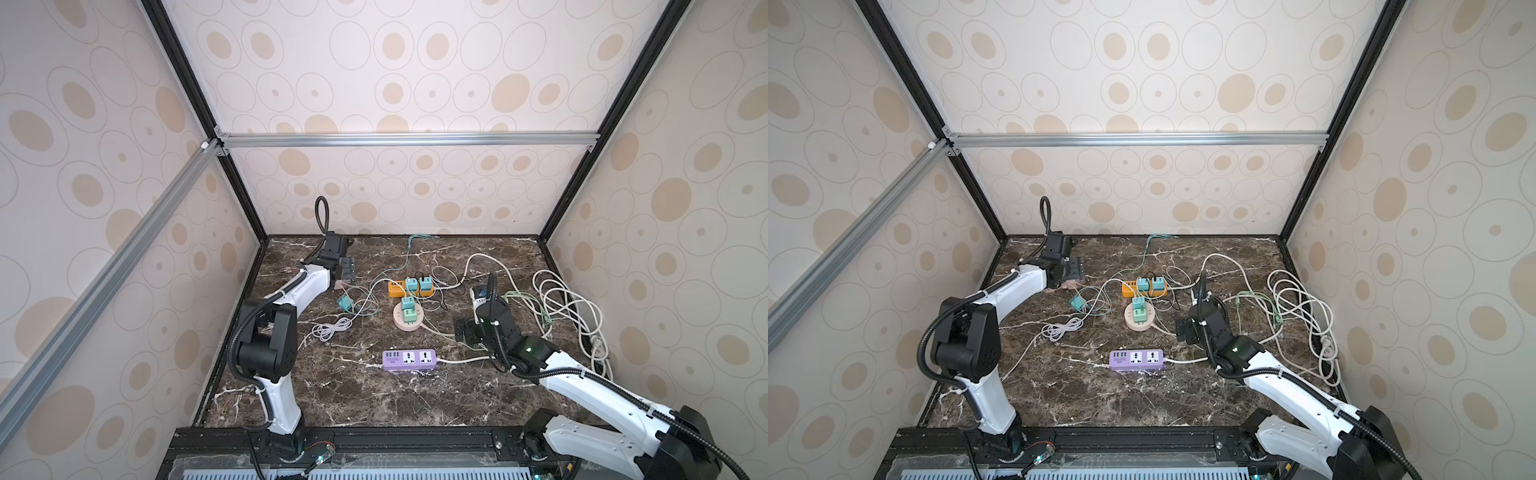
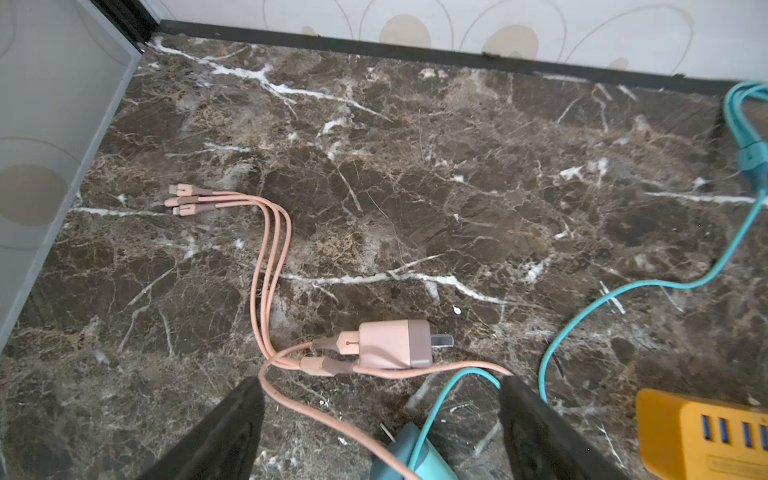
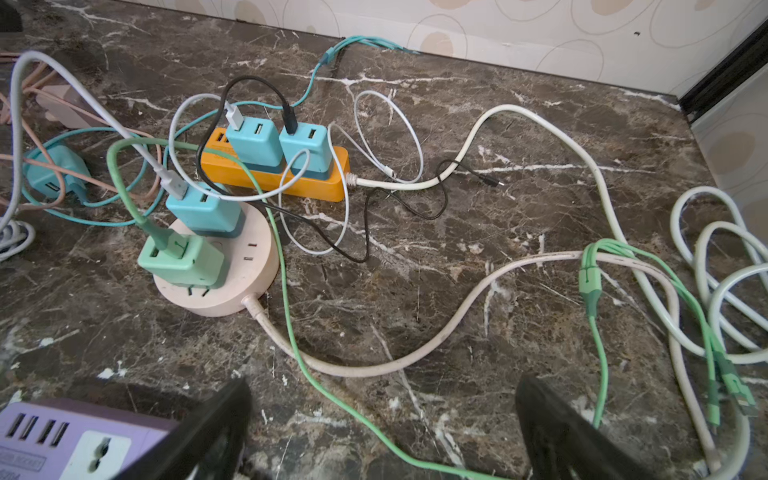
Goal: Insert the plug
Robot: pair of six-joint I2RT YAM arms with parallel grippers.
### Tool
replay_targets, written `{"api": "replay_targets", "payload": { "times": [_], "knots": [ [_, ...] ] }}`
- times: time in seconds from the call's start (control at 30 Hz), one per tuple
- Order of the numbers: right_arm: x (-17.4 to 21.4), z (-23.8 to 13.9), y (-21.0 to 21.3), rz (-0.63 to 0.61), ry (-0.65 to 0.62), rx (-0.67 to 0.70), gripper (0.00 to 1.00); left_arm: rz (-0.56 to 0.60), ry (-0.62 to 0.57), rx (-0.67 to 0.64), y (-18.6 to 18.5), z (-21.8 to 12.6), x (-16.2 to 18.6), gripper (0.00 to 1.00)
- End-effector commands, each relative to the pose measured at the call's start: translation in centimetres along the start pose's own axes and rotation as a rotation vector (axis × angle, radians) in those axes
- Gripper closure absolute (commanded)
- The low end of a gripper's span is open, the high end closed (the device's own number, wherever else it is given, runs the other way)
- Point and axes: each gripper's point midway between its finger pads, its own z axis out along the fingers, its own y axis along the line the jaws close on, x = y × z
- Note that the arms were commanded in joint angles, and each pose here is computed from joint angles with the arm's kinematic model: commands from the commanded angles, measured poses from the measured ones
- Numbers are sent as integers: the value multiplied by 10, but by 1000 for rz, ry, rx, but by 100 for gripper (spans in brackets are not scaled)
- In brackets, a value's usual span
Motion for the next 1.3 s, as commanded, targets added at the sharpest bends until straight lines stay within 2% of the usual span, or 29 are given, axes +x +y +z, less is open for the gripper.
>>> {"api": "replay_targets", "payload": {
  "times": [0.0, 0.13, 0.2, 0.37, 0.43, 0.9, 1.1, 1.27],
  "knots": [
    [1, -2, 2, 21, 58, -3, 0, 74, 102, -63, 10, 13, 7, 17],
    [2, 3, 5, 25, 75, -2, 0, 76, 152, -44, 3, 31, 13, 19],
    [3, 5, 8, 23, 88, -17, 0, 79, 171, -19, -3, 38, 18, 23],
    [7, 8, 13, 7, 139, -25, 0, 84, 218, -12, -4, 54, 28, 42],
    [8, 9, 13, 8, 152, -19, 0, 84, 233, -16, -4, 55, 32, 45],
    [15, 17, 19, 0, 194, -34, 0, 70, 262, 10, -5, 62, 54, 41],
    [19, 20, 21, 3, 219, -38, 0, 59, 225, 0, -4, 63, 47, 52],
    [19, 21, 23, 5, 222, -42, 0, 72, 150, -12, 2, 49, 30, 64]
  ]
}}
